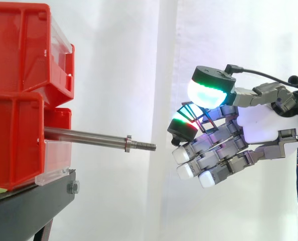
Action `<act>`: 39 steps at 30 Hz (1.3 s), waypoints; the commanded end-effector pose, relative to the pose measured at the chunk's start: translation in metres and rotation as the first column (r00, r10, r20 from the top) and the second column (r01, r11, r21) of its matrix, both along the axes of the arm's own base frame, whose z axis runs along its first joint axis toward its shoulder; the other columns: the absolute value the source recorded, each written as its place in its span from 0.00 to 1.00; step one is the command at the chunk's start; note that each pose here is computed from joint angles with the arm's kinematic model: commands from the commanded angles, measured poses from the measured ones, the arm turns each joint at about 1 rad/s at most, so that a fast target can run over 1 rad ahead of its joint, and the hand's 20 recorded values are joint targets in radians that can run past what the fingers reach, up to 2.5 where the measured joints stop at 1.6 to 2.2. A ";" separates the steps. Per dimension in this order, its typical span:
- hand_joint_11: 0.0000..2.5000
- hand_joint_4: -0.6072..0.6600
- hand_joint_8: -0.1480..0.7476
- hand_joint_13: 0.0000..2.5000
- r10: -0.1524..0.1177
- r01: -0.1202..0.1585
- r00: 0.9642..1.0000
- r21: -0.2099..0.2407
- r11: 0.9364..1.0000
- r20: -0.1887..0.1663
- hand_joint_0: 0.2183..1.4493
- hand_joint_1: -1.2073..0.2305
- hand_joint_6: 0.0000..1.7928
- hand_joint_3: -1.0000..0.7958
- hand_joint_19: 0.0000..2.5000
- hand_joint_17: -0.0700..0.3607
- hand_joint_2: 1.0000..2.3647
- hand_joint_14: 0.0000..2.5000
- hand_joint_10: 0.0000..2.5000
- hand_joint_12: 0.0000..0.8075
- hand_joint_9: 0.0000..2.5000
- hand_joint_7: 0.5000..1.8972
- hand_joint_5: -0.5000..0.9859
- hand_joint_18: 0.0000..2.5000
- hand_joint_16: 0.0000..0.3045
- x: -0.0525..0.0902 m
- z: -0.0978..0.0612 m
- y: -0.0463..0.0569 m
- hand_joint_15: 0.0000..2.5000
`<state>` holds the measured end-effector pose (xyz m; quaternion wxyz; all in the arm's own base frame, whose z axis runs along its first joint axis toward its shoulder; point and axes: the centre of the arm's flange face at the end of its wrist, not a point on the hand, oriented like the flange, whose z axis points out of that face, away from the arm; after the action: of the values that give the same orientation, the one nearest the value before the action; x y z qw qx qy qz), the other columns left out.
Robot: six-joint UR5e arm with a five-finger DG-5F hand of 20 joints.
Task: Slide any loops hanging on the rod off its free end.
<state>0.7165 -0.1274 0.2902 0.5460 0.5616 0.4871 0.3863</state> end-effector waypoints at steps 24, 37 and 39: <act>0.14 0.53 0.46 0.29 0.003 -0.003 1.000 0.000 1.000 0.001 0.32 0.37 0.45 0.37 0.15 0.39 0.01 0.00 0.00 0.43 0.34 0.49 0.23 0.28 0.15 0.000 0.000 0.001 0.07; 0.13 0.58 0.49 0.30 0.003 -0.003 1.000 0.000 1.000 0.001 0.27 0.43 0.43 0.28 0.16 0.41 0.00 0.00 0.00 0.44 0.36 0.47 0.24 0.29 0.16 0.000 0.000 0.001 0.07; 0.13 0.58 0.48 0.30 0.000 0.000 1.000 0.000 1.000 0.000 0.27 0.45 0.42 0.28 0.17 0.41 0.00 0.00 0.00 0.44 0.36 0.48 0.24 0.29 0.15 0.000 0.000 0.000 0.07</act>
<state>0.7167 -0.1270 0.2903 0.5460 0.5613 0.4871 0.3867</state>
